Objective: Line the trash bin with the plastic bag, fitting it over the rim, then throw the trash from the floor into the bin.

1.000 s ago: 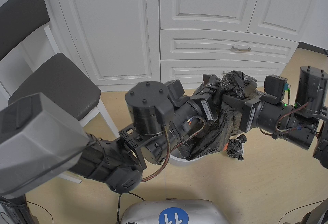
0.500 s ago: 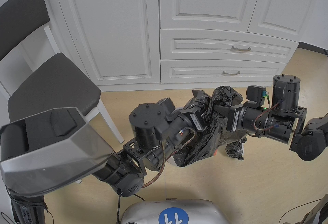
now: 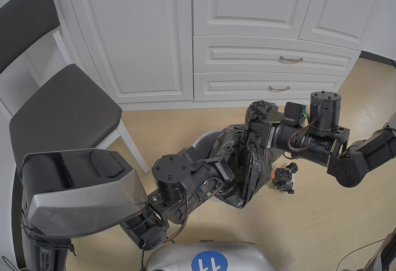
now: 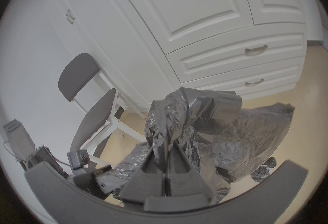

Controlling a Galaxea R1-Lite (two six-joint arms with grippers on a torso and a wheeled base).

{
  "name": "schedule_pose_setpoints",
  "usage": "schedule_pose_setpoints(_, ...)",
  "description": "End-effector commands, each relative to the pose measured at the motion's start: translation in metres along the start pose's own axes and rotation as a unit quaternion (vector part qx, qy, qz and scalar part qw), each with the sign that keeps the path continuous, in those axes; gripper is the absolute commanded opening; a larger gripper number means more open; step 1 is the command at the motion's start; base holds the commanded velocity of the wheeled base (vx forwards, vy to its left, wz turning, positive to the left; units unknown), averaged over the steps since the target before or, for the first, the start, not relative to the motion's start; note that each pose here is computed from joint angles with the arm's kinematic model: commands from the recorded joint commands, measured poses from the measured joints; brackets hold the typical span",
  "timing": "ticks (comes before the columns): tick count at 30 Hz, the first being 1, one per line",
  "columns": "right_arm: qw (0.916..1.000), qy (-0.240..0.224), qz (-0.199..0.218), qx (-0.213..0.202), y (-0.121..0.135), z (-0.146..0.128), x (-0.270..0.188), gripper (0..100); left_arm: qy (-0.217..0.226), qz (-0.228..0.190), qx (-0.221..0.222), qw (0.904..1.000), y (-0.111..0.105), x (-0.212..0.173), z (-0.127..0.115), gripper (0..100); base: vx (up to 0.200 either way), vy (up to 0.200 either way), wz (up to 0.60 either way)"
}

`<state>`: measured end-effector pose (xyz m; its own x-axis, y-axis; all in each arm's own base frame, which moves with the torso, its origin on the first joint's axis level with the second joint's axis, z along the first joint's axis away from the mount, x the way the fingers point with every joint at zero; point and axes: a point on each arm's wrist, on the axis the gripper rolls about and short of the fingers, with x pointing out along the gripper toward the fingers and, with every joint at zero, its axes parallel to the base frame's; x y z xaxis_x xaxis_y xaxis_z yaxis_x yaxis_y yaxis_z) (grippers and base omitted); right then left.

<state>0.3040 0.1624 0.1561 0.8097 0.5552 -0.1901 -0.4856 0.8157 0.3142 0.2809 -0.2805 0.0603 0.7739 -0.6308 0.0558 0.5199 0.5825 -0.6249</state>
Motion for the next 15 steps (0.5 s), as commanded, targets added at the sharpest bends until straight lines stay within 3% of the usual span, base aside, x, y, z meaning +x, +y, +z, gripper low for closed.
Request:
schedule_pose_setpoints(1, 0.9998, 0.018, -0.002, 0.010, -0.005, -0.013, 0.015, 0, 0.010, 0.017, -0.002, 0.9998, 0.016, 0.005, -0.011, 0, 0.000, 0.000, 0.00)
schedule_pose_setpoints(9, 0.9990, 0.042, 0.006, 0.014, -0.001, -0.029, 0.025, 0, 0.019, 0.025, 0.000, 0.9995, 0.023, 0.003, -0.015, 0, 0.000, 0.000, 0.00)
schedule_pose_setpoints(10, 0.9989, 0.044, 0.006, 0.014, -0.001, -0.031, 0.027, 0, 0.022, 0.022, -0.001, 0.9995, 0.023, 0.003, -0.015, 100, 0.000, 0.000, 0.00)
schedule_pose_setpoints(15, 0.9992, 0.030, 0.009, 0.026, -0.004, -0.033, 0.036, 0, 0.062, 0.008, -0.003, 0.9980, 0.028, -0.008, -0.017, 100, 0.000, 0.000, 0.00)
